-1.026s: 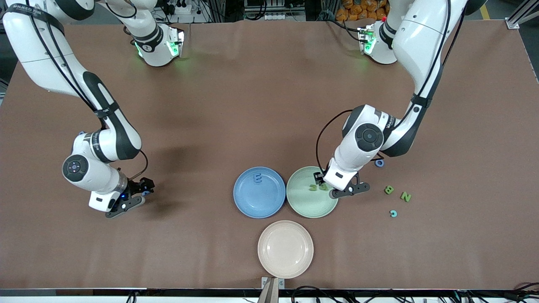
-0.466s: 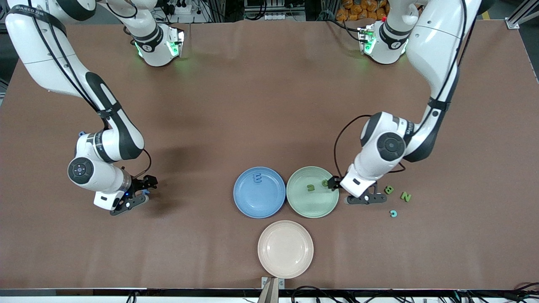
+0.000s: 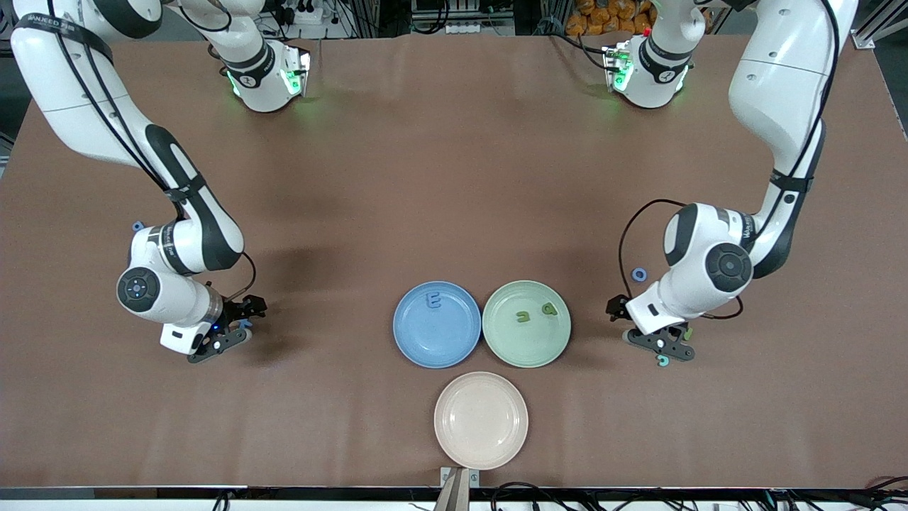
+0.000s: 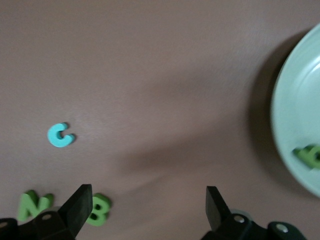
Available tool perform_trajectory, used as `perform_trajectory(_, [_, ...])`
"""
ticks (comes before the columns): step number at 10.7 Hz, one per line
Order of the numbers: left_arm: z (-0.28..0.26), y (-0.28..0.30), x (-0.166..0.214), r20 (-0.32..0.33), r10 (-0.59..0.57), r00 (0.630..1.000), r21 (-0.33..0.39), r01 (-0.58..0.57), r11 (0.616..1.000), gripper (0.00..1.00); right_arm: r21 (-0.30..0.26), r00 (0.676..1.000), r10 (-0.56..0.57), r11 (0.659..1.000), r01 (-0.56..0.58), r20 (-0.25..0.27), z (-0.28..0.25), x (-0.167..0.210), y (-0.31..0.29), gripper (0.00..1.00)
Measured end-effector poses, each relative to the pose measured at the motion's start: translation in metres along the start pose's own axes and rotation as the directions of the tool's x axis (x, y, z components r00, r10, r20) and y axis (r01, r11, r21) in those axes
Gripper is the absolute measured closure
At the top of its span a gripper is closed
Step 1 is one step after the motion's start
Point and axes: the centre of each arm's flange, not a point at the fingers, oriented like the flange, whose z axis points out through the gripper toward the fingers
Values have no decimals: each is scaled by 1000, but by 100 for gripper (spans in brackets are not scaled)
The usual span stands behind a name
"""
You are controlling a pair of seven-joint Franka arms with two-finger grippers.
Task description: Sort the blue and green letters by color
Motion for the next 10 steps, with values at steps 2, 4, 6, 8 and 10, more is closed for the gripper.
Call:
perform_trajectory(2, [5,-24,-10,14,155,988,-2,-155,988,0,1,1000,2,1000,-2,0,2,-1,1,0])
perform_trajectory(4, [9,-54,-22,26,275,961,-8,-275,961,0,1,1000,3,1000,-3,0,3,-1,2,0])
perform_trajectory(6, [14,-78,-34,37,350,936,-18,-349,937,0,-1,1000,9,1000,-9,-10,4,-2,5,17])
perform_trajectory(8, [20,-78,-40,48,368,928,-29,-367,930,0,-6,999,18,1000,-18,-33,4,-4,12,46])
perform_trajectory(10, [26,-71,-43,50,377,925,-36,-376,926,0,-6,999,20,1000,-20,-37,3,-4,13,63])
